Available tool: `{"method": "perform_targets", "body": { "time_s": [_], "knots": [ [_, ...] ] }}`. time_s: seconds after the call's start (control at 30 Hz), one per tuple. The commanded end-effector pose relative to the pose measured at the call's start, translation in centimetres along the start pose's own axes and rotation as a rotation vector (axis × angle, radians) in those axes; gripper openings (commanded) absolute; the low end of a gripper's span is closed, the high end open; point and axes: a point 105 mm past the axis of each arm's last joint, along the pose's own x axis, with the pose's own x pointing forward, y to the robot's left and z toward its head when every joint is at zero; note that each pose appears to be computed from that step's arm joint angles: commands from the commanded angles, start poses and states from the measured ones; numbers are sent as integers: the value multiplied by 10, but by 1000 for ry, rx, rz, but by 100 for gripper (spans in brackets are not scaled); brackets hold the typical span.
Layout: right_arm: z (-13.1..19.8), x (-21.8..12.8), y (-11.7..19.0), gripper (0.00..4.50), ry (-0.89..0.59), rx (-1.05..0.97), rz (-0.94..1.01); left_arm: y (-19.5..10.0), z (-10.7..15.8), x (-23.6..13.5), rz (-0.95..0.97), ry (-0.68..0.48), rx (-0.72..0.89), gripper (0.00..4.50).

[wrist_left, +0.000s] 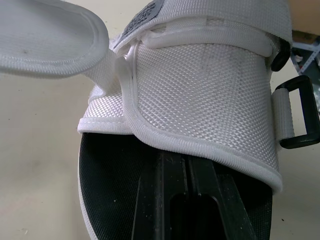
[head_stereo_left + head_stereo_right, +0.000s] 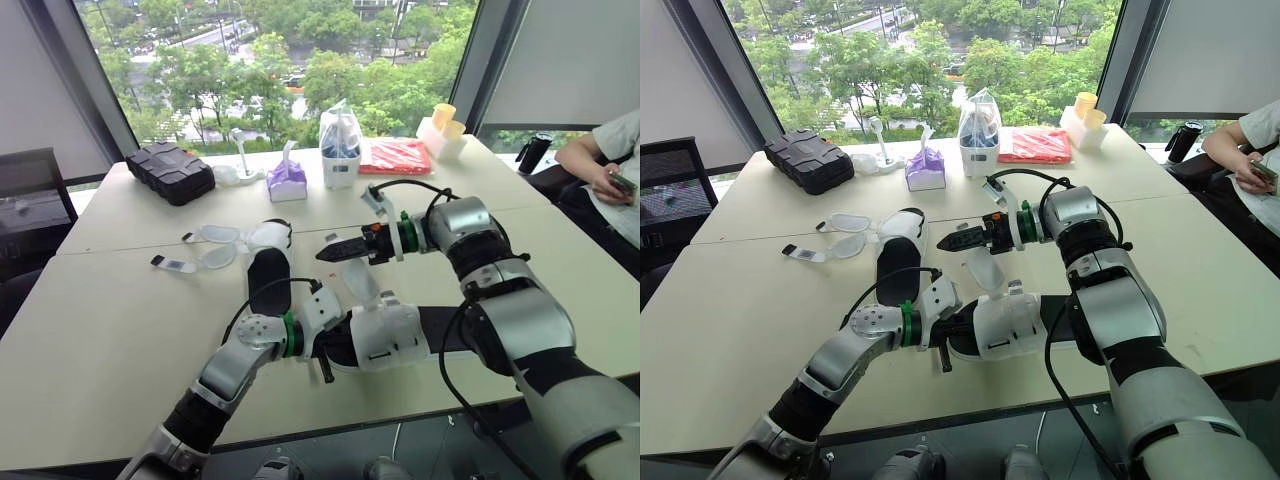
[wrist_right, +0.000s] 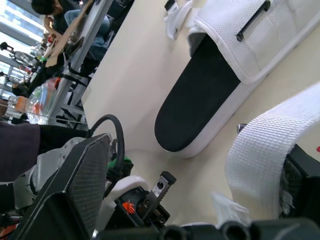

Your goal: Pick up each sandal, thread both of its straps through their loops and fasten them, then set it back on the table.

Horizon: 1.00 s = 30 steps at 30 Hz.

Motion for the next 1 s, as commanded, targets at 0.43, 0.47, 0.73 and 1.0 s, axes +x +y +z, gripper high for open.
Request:
{"method": "perform_targets", "body": {
  "time_s": [0.43, 0.47, 0.73, 1.0],
  "knots": [
    [36, -35, 52, 2, -134, -147, 107, -5, -24, 1, -2, 76, -49, 0],
    [28, -40, 56, 2, -113, -198, 96, -5, -24, 1, -2, 77, -50, 0],
    [-47, -44, 62, 2, 13, -608, -63, -3, -24, 0, 2, 78, -58, 0],
    [-74, -39, 45, 2, 55, -930, -224, -1, -25, 0, 0, 83, -53, 0]
  ]
}}
